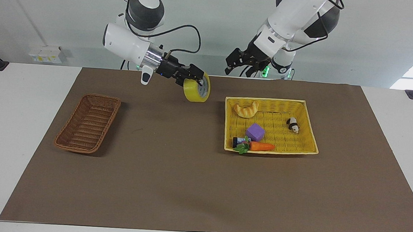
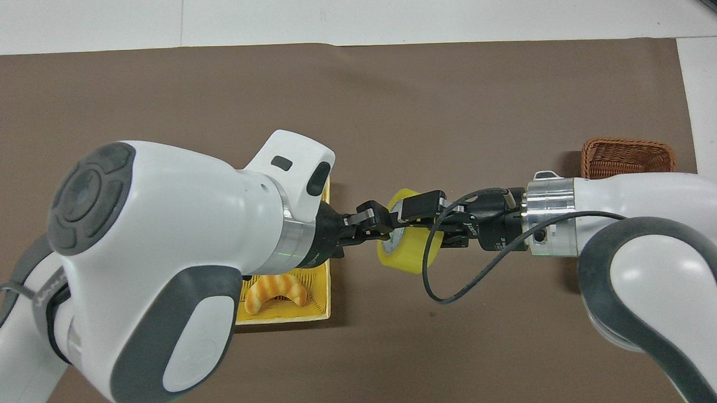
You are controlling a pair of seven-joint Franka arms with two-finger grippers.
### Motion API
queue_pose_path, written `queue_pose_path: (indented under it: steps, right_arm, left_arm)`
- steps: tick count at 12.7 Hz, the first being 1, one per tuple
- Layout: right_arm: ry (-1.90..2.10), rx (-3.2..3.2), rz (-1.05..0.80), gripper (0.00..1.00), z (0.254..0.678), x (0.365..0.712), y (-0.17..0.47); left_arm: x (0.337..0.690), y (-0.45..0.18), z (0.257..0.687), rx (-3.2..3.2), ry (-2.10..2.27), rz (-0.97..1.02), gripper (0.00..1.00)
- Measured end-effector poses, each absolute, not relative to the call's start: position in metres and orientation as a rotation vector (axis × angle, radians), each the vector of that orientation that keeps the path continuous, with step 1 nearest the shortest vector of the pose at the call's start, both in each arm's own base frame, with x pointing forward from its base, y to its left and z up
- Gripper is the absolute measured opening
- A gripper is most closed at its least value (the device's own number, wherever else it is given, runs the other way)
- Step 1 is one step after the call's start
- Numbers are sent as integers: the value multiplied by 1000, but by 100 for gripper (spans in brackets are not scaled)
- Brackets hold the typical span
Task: Move tape to another basket
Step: 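Take the tape with the right gripper while the left gripper releases it, then lower the tape into the brown basket with the right gripper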
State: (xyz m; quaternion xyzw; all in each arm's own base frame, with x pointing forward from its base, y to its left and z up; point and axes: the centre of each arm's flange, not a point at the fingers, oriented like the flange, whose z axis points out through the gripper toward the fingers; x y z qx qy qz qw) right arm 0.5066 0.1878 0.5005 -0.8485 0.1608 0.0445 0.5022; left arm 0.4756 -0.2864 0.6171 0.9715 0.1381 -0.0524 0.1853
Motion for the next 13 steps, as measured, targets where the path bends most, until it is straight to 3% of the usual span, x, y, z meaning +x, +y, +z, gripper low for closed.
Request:
queue_pose_path:
  steps: [4,9,13]
  right_arm:
    - [414,-2204,41,0,486,523,116]
    - [151,-2661,-14,0,455,511,-62]
    - [-260,-2952,-5,0,432,524,-95]
  left_arm:
    - [509,-203,609,2850,353,-84,100]
    - [536,-78,599,2982,96,-41,100]
    - [532,-33,606,3084,-129,-90,100]
